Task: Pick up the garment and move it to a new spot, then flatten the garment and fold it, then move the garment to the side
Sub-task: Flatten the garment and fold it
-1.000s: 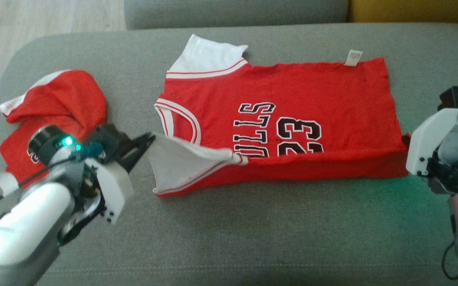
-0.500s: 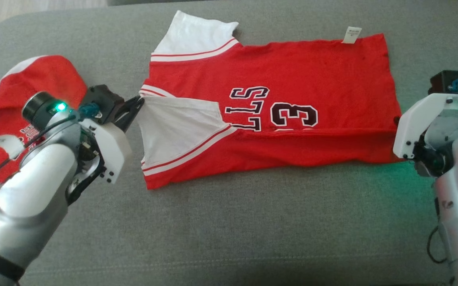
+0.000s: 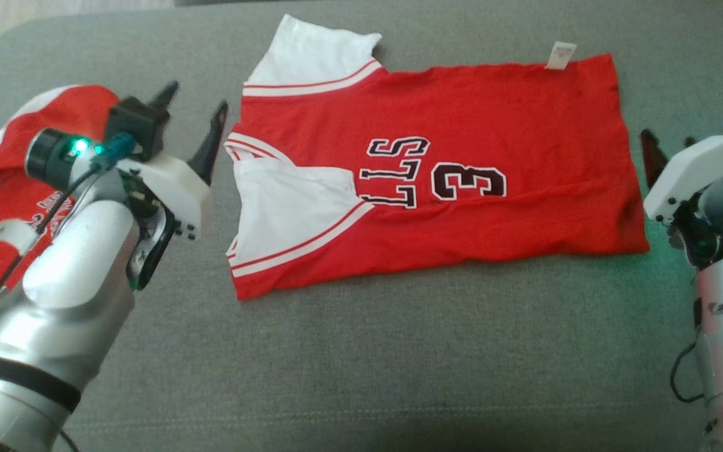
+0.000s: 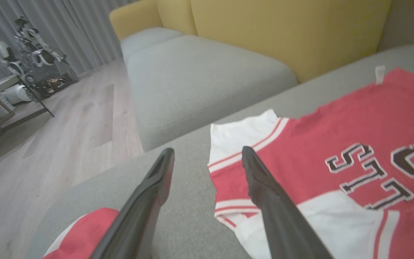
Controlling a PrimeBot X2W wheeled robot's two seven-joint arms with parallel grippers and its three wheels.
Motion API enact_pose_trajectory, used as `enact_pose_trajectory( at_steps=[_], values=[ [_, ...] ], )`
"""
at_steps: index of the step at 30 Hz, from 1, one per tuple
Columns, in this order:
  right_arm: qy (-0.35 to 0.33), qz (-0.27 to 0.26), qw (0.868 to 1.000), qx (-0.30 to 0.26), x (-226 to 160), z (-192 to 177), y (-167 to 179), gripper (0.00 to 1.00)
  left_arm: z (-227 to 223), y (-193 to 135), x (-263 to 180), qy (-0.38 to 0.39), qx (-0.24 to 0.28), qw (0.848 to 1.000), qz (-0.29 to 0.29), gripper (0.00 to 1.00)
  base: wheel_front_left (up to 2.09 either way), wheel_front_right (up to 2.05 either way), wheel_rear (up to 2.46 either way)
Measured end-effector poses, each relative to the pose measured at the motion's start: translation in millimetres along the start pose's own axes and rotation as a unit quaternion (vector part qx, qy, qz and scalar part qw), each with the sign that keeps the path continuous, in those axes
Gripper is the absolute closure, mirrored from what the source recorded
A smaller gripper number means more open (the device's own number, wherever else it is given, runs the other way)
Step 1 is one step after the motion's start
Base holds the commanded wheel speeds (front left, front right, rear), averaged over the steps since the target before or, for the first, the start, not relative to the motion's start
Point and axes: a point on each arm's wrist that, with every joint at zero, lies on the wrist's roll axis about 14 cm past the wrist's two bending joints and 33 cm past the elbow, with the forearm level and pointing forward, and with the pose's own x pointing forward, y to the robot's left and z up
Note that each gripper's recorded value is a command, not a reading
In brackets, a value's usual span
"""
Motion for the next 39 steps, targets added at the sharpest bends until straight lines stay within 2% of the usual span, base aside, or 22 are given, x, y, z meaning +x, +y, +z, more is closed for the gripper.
enact_pose_trajectory(
  at_steps=[2,3,7,11,15,21,28,32,39],
  values=[
    [-0.038,0.005,0.999,0.005,-4,13,3,0.0,16,8,-2,-0.031,-0.013,0.999,0.027,0.0,0.0,0.0,0.0],
    [-0.08,0.016,0.997,0.01,-10,25,9,0.0,30,9,-8,-0.06,-0.02,0.997,0.043,0.0,0.0,0.0,0.0],
    [-0.156,0.033,0.987,0.024,-27,39,14,0.0,47,12,-27,-0.098,-0.066,0.989,0.092,0.0,0.0,0.0,0.0],
    [-0.222,0.048,0.974,-0.004,-49,43,21,0.0,64,14,-55,-0.142,-0.115,0.974,0.134,0.0,0.0,0.0,0.0],
    [-0.266,0.062,0.962,-0.016,-69,42,27,0.0,60,-1,-79,-0.154,-0.158,0.965,0.143,0.0,0.0,0.0,0.0],
    [-0.305,0.069,0.95,-0.012,-96,29,33,0.0,26,-30,-104,-0.12,-0.201,0.96,0.153,0.0,0.0,0.0,0.0],
    [-0.301,0.049,0.952,-0.005,-109,3,19,0.0,-7,-73,-106,-0.072,-0.239,0.961,0.12,0.0,0.0,0.0,0.0],
    [-0.309,0.038,0.95,0.001,-116,0,14,0.0,-27,-76,-103,-0.041,-0.239,0.962,0.122,0.0,0.0,0.0,0.0],
    [-0.318,0.025,0.948,0.003,-126,2,6,0.0,-73,-82,-96,0.039,-0.209,0.969,0.126,0.0,0.0,0.0,0.0]
  ],
)
